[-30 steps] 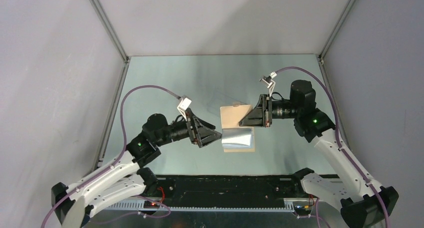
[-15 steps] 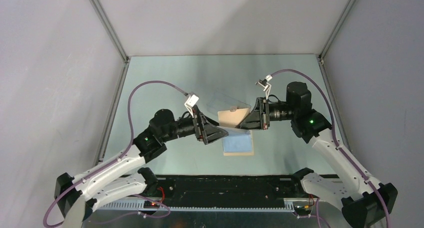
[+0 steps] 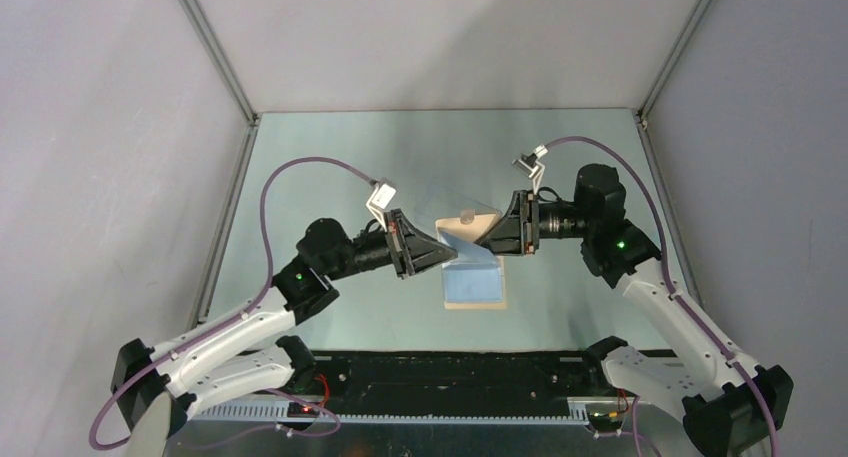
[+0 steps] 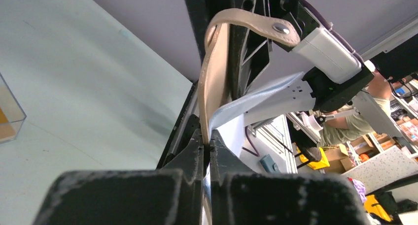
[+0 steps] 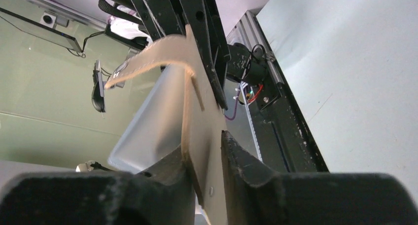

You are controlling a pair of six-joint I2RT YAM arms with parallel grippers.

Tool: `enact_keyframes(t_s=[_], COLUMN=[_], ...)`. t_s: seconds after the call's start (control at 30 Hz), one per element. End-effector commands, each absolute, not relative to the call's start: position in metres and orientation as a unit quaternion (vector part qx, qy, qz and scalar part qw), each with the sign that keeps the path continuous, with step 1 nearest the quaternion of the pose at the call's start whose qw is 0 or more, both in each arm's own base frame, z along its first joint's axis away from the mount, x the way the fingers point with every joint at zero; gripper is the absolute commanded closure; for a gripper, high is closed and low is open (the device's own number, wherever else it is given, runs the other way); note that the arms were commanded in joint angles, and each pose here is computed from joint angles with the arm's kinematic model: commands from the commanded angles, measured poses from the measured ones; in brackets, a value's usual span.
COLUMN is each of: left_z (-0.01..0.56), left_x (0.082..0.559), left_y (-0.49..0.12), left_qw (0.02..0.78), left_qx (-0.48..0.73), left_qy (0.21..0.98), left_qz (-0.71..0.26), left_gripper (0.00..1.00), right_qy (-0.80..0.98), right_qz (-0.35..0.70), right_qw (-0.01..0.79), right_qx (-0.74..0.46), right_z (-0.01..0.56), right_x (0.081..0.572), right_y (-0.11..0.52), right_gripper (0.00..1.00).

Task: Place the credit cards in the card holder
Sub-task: Open the card holder.

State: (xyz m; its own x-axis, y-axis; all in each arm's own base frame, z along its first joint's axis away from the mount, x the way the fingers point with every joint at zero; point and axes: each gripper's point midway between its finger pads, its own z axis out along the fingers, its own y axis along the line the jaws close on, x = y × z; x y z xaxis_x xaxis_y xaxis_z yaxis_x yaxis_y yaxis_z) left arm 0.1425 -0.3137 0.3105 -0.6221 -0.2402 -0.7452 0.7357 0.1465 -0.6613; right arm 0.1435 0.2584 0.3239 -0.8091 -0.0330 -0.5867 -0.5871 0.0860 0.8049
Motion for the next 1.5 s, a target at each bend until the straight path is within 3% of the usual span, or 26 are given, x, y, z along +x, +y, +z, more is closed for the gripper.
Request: enact_keyframes(t_s=[0.0,0.13,0.2,0.33,0.7,0.8,0.87,0.9,0.97,1.0,1.03,1.07,1.13,1.27,1.47], left_z=[0.326,0.326,0.326,0.33,0.341,0.339,0.339,0.338,0.336,0.334,0.332,0.327,0.321,0.318,0.319], left_x=[0.141,0.148,0.15,0.148,0.131,0.13,0.13,0.131,0.132,0.132,0.133,0.133,0.134,0.127,0.118], left_y=[-0.313,-0.302,-0.296,-0.287,-0.295,-0.298,-0.298,-0.298,-0.296,-0.295,-0.294,-0.294,-0.293,-0.299,-0.316], left_qw=[0.404,0.426,0.438,0.451,0.416,0.406,0.406,0.407,0.408,0.408,0.409,0.404,0.396,0.373,0.344], left_qx=[0.185,0.147,0.131,0.123,0.162,0.165,0.164,0.161,0.154,0.151,0.145,0.139,0.127,0.131,0.16], left_qy=[0.626,0.628,0.626,0.618,0.607,0.611,0.61,0.612,0.614,0.616,0.617,0.622,0.629,0.623,0.619], left_qz=[-0.641,-0.634,-0.631,-0.632,-0.657,-0.66,-0.66,-0.659,-0.658,-0.657,-0.656,-0.657,-0.657,-0.676,-0.688], left_gripper=[1.0,1.0,1.0,1.0,1.0,1.0,1.0,0.99,0.83,0.6,0.47,0.26,0.09,0.02,0.06], right_qy=[0.688,0.707,0.712,0.711,0.693,0.676,0.663,0.658,0.662,0.664,0.67,0.67,0.678,0.672,0.667], right_qz=[0.645,0.619,0.609,0.611,0.626,0.644,0.656,0.661,0.664,0.663,0.659,0.656,0.645,0.64,0.644], right_qw=[0.254,0.294,0.305,0.29,0.255,0.248,0.244,0.237,0.226,0.225,0.23,0.239,0.268,0.31,0.328], right_qx=[-0.217,-0.177,-0.17,-0.192,-0.25,-0.259,-0.267,-0.272,-0.266,-0.264,-0.254,-0.252,-0.229,-0.207,-0.18], right_z=[0.342,0.34,0.338,0.332,0.326,0.335,0.34,0.341,0.339,0.339,0.338,0.34,0.344,0.36,0.372], right_x=[0.149,0.165,0.167,0.157,0.141,0.139,0.139,0.139,0.14,0.141,0.144,0.144,0.152,0.155,0.158], right_y=[0.255,0.235,0.226,0.223,0.262,0.275,0.282,0.285,0.288,0.288,0.287,0.285,0.281,0.273,0.269], right_gripper=[0.56,0.22,0.09,0.04,0.04,0.13,0.41,0.74,0.98,1.0,1.0,1.0,1.0,1.0,1.0])
